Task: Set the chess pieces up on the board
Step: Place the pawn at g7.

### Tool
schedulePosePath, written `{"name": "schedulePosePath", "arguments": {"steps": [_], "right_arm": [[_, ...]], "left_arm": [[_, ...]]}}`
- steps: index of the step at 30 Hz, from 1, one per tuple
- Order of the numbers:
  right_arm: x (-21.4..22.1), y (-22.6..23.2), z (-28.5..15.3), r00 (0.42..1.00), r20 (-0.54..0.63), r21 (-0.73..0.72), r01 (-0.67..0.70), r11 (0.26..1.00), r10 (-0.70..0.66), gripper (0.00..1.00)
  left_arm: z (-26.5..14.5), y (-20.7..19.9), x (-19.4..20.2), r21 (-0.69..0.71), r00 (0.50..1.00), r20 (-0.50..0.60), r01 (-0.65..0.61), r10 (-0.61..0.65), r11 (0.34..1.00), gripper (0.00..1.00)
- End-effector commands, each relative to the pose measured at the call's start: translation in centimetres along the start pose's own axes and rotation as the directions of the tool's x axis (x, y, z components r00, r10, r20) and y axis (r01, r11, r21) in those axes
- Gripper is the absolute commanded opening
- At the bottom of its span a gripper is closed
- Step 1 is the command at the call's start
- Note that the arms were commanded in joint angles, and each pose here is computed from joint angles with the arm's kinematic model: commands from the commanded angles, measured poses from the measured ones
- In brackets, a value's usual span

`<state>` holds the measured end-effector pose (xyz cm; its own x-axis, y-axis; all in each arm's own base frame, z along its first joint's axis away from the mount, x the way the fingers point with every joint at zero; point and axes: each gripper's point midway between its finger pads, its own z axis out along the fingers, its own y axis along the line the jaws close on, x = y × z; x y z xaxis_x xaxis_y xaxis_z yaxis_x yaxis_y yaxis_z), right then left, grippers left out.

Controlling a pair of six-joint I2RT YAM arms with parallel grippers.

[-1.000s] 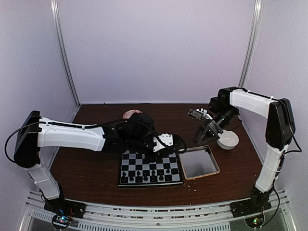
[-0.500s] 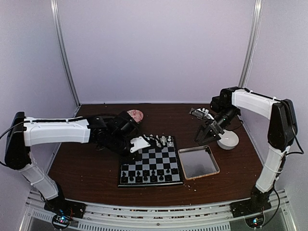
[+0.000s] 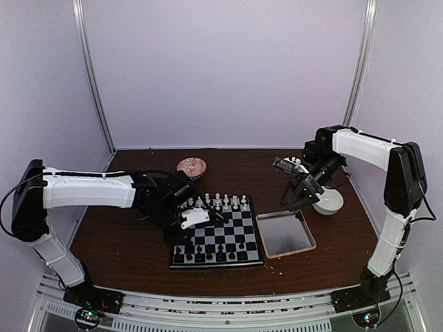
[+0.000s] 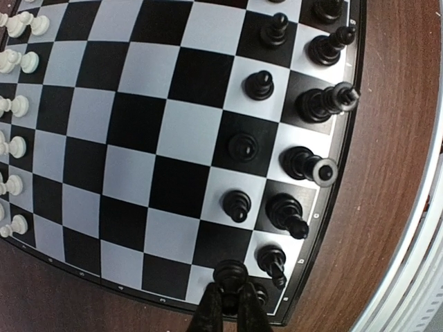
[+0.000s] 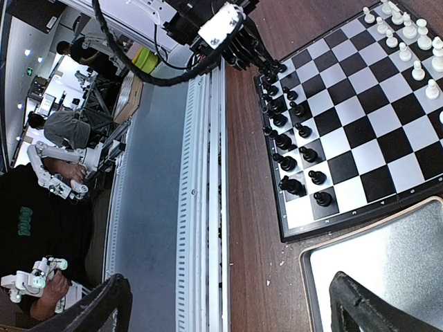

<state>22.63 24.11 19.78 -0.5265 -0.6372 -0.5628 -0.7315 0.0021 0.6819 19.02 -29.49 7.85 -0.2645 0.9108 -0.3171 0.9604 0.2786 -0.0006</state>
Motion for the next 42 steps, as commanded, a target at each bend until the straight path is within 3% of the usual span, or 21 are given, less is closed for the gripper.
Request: {"name": "schedulePosePath", "arguments": {"steps": [1,9,32,42], "right_arm": [[0.0,0.0,0.0,1.0,0.01,-0.02,-0.009,1.0,0.009,1.0],[0.2,0.0,0.1,1.0,0.004,-0.022,-0.01,1.0,0.01,1.0],[0.5,-0.2,0.3,1.0,-0.005,-0.039,-0.026,0.999,0.025,1.0],[0.5,-0.1,0.3,1.0,-0.008,-0.046,-0.027,0.999,0.026,1.0]], "left_arm": [[0.8,-0.3,0.3,0.035,0.999,-0.032,0.016,-0.015,0.999,0.03],[1.4,0.5,1.2,0.016,0.994,-0.111,0.009,-0.007,1.0,0.03],[2.9,0.7,1.0,0.034,0.989,-0.145,-0.003,0.007,0.999,0.03],[2.6,0.8,0.6,0.026,0.992,-0.13,0.002,0.001,1.0,0.15]]}}
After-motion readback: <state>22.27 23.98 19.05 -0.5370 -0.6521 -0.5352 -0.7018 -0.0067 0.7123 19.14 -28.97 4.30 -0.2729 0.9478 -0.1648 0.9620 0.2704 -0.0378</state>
